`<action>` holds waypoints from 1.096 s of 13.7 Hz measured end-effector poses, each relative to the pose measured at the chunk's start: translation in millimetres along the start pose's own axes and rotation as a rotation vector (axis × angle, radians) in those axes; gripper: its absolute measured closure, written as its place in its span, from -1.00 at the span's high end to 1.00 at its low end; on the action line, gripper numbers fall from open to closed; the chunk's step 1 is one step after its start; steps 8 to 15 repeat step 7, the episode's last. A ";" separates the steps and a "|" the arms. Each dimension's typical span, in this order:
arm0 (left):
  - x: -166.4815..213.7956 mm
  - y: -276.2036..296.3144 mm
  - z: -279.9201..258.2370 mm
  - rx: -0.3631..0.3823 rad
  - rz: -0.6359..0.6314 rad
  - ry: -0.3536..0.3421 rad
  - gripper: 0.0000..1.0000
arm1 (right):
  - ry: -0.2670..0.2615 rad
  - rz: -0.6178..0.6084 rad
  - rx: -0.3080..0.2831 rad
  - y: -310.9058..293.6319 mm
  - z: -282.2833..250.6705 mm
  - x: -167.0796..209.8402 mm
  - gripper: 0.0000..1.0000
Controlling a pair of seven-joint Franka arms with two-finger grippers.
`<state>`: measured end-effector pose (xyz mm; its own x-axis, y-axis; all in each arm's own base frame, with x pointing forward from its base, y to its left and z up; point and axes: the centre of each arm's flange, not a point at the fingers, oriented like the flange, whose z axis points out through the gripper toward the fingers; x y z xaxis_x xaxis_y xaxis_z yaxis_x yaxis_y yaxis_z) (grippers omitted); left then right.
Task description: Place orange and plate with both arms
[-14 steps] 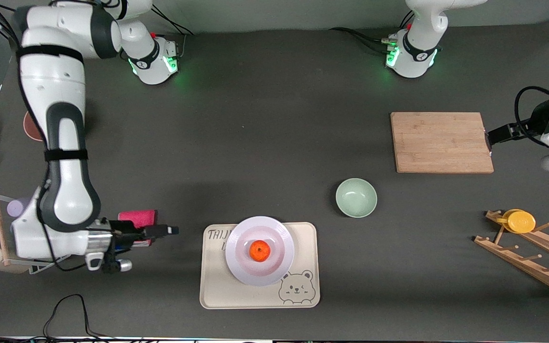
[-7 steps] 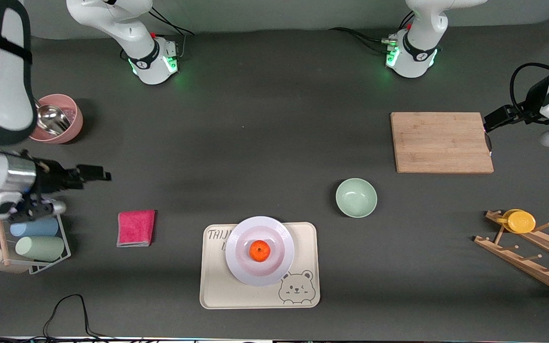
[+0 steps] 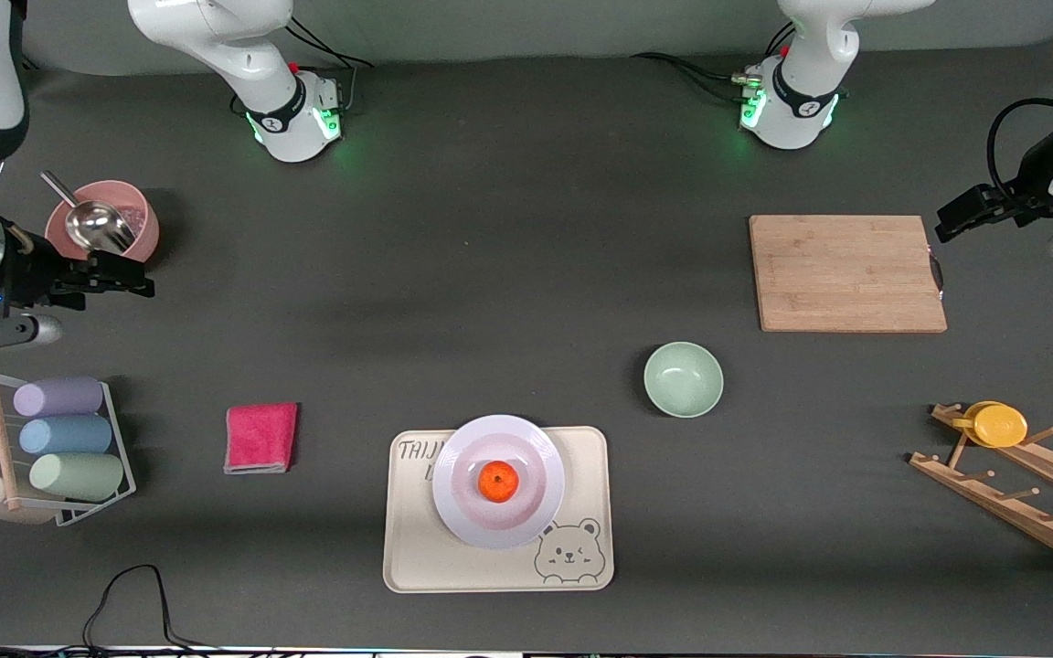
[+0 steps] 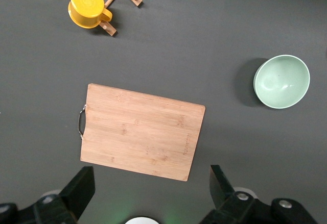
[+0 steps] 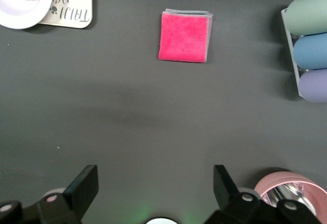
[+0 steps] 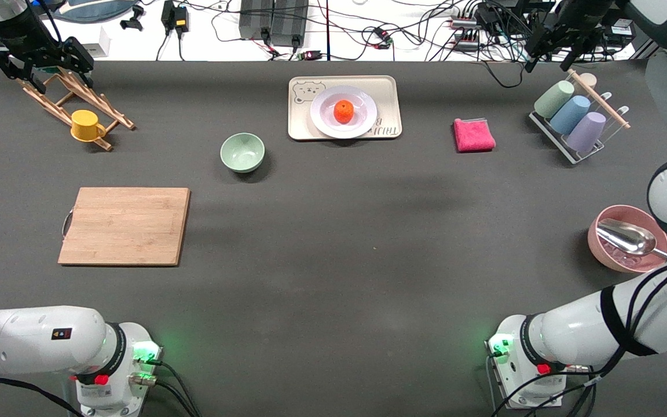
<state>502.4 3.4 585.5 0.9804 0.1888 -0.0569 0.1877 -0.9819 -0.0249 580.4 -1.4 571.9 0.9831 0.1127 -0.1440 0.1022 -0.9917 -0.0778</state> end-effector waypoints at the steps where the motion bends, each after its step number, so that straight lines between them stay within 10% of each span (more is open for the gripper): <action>1: 0.0 0.0 -0.1 0.000 0.000 0.000 1.00 | 0.005 0.008 -0.003 4.6 -3.0 -2.3 1.00; 15: 0.4 -0.1 -3.0 -0.001 0.000 0.007 1.00 | -0.001 0.018 -0.038 12.7 -2.9 -4.1 1.00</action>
